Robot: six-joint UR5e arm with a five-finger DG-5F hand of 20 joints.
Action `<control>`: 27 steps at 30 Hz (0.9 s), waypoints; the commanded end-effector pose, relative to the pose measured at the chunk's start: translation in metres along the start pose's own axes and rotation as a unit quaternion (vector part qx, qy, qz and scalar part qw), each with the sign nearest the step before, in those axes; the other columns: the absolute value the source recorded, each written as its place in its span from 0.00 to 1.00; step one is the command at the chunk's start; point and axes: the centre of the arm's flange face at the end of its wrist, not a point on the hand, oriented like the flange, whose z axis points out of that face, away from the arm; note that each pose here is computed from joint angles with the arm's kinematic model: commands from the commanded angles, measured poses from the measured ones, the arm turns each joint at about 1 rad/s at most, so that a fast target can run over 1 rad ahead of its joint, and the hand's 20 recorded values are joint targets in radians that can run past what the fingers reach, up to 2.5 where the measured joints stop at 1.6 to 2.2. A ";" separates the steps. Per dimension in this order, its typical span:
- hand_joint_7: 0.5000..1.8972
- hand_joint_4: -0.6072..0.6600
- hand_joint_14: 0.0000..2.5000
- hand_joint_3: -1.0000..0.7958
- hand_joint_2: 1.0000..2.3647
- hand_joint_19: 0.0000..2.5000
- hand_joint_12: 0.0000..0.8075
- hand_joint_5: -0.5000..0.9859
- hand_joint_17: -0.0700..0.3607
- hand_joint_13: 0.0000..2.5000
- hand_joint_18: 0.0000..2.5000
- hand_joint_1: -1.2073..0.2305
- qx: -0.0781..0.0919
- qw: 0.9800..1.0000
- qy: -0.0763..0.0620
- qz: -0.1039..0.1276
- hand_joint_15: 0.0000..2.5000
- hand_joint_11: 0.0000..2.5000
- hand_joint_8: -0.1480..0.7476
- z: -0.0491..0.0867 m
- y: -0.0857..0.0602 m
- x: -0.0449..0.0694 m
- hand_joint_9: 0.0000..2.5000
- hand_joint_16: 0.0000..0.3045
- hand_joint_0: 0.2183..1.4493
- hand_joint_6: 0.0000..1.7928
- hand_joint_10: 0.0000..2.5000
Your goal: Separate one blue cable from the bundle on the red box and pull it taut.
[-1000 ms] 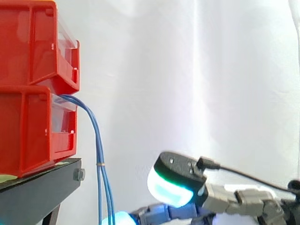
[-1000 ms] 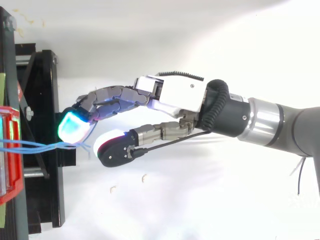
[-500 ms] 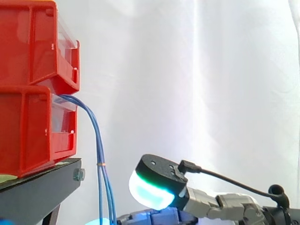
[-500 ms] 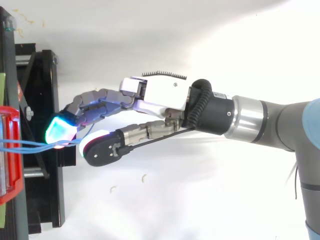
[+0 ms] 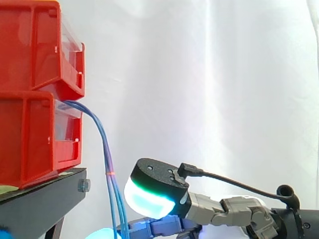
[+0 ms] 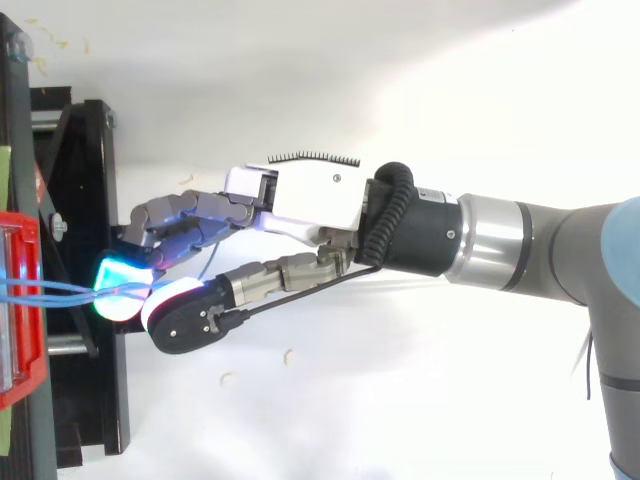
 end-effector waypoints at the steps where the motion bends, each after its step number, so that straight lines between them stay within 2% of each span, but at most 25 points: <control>1: 0.44 0.73 0.00 0.28 0.00 0.08 0.46 0.26 0.44 0.13 0.13 0.46 0.000 1.000 0.000 0.001 0.04 0.10 0.54 0.000 0.001 0.001 0.27 0.18 0.25 0.28 0.00; 4: 0.47 0.72 0.00 0.28 0.00 0.08 0.46 0.27 0.44 0.14 0.14 0.45 -0.001 1.000 0.000 0.003 0.04 0.10 0.53 0.000 0.003 0.001 0.27 0.18 0.25 0.28 0.00; 6: 0.49 0.71 0.00 0.28 0.00 0.08 0.46 0.27 0.44 0.14 0.14 0.45 -0.004 1.000 0.000 0.002 0.04 0.10 0.53 0.000 0.014 0.001 0.27 0.18 0.26 0.28 0.00; 9: 0.52 0.69 0.00 0.29 0.00 0.08 0.46 0.27 0.44 0.15 0.15 0.43 -0.003 1.000 0.000 0.002 0.04 0.10 0.53 -0.001 0.019 0.001 0.28 0.17 0.26 0.28 0.00; 12: 0.56 0.68 0.00 0.31 0.00 0.09 0.45 0.28 0.43 0.15 0.16 0.42 0.002 1.000 0.002 0.000 0.05 0.11 0.53 -0.003 0.026 0.000 0.28 0.17 0.27 0.28 0.00; 13: 0.58 0.67 0.00 0.31 0.00 0.09 0.44 0.28 0.43 0.15 0.16 0.42 0.010 1.000 0.006 -0.002 0.05 0.11 0.53 -0.005 0.026 0.000 0.28 0.17 0.28 0.28 0.00; 15: 0.61 0.66 0.00 0.32 0.00 0.09 0.44 0.28 0.43 0.15 0.16 0.41 0.015 1.000 0.008 -0.005 0.05 0.11 0.53 -0.006 0.029 0.000 0.29 0.17 0.28 0.28 0.00; 17: 0.58 0.64 0.00 0.35 0.01 0.09 0.44 0.28 0.42 0.16 0.17 0.40 0.018 1.000 0.008 -0.005 0.05 0.12 0.53 -0.007 0.031 -0.002 0.29 0.16 0.29 0.31 0.00; 20: 0.56 0.63 0.00 0.38 0.01 0.10 0.45 0.27 0.42 0.18 0.18 0.39 0.017 1.000 0.011 -0.005 0.06 0.13 0.53 -0.007 0.042 -0.005 0.30 0.16 0.30 0.32 0.00; 22: 0.51 0.64 0.00 0.41 0.01 0.11 0.46 0.26 0.42 0.19 0.20 0.38 0.020 1.000 0.011 -0.009 0.06 0.14 0.53 -0.009 0.049 -0.005 0.31 0.16 0.30 0.34 0.00; 27: 0.50 0.64 0.00 0.39 0.01 0.11 0.47 0.26 0.42 0.20 0.22 0.36 0.038 0.999 0.012 -0.021 0.07 0.15 0.55 -0.014 0.055 -0.006 0.32 0.16 0.30 0.35 0.00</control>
